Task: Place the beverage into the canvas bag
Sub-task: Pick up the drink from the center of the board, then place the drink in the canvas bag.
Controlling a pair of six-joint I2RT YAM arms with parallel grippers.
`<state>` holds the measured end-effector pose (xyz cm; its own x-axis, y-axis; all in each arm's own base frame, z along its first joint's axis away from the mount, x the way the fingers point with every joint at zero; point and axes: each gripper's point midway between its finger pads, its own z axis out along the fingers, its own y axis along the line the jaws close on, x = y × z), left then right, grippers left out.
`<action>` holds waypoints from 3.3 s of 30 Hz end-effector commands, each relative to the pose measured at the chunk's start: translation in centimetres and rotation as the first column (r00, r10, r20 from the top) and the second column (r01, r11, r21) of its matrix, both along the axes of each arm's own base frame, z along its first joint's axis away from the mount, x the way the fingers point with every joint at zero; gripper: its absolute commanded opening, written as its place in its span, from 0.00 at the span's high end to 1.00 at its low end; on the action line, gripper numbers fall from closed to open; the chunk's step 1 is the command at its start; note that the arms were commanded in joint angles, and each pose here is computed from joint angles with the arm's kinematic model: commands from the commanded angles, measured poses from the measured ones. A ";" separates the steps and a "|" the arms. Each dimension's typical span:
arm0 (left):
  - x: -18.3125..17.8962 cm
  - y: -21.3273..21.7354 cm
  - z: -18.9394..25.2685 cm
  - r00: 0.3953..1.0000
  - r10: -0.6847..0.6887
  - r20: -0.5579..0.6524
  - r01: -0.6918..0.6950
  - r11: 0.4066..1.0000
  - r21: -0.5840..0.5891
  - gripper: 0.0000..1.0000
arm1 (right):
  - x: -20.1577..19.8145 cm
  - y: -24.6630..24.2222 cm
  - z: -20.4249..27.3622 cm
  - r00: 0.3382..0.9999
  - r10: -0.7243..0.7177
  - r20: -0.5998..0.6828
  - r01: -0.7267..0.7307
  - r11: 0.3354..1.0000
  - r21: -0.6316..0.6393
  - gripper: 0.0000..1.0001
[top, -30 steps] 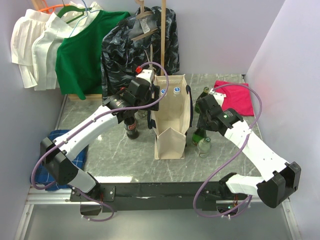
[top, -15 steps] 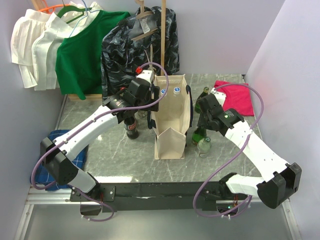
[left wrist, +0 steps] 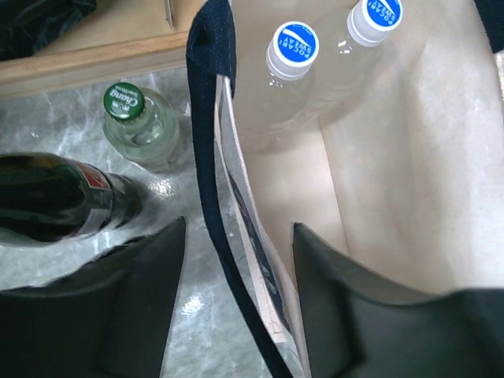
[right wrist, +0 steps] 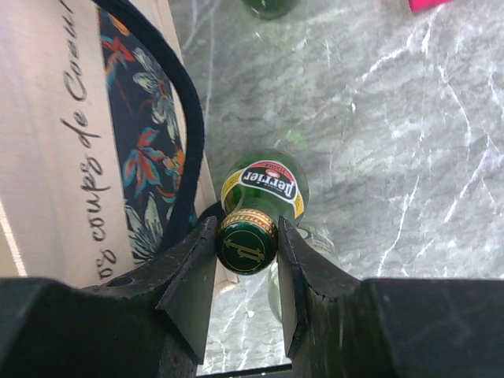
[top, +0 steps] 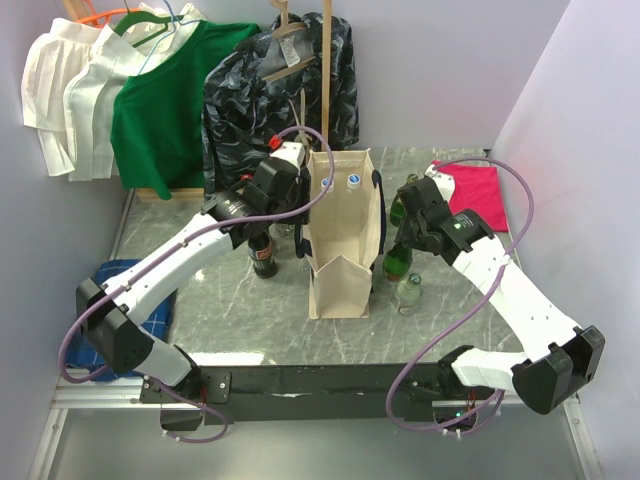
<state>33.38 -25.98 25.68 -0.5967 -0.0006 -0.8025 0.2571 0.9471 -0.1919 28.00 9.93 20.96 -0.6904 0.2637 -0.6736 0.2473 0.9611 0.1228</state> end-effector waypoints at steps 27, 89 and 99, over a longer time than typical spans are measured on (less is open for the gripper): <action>-0.3 -0.2 4.2 0.998 -0.013 0.068 0.018 0.997 -0.070 0.99 | 2.5 -1.1 7.7 0.976 -0.075 0.203 0.070 0.997 0.032 1.00; -0.1 -0.6 2.7 0.999 -0.012 0.043 0.015 0.997 -0.072 0.99 | 2.8 -1.7 26.0 0.857 -0.014 0.515 -0.029 0.997 0.075 1.00; -0.1 -0.6 2.6 0.999 -0.010 0.043 0.013 0.998 -0.068 0.99 | 3.1 -0.9 27.6 0.837 0.009 0.547 -0.073 0.993 0.094 1.00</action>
<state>32.63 -25.92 25.79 -0.6173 0.0001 -0.7867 0.2636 0.9422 -0.2067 30.54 8.93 41.80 -0.4348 0.2381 -0.8685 0.1326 0.9708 0.1998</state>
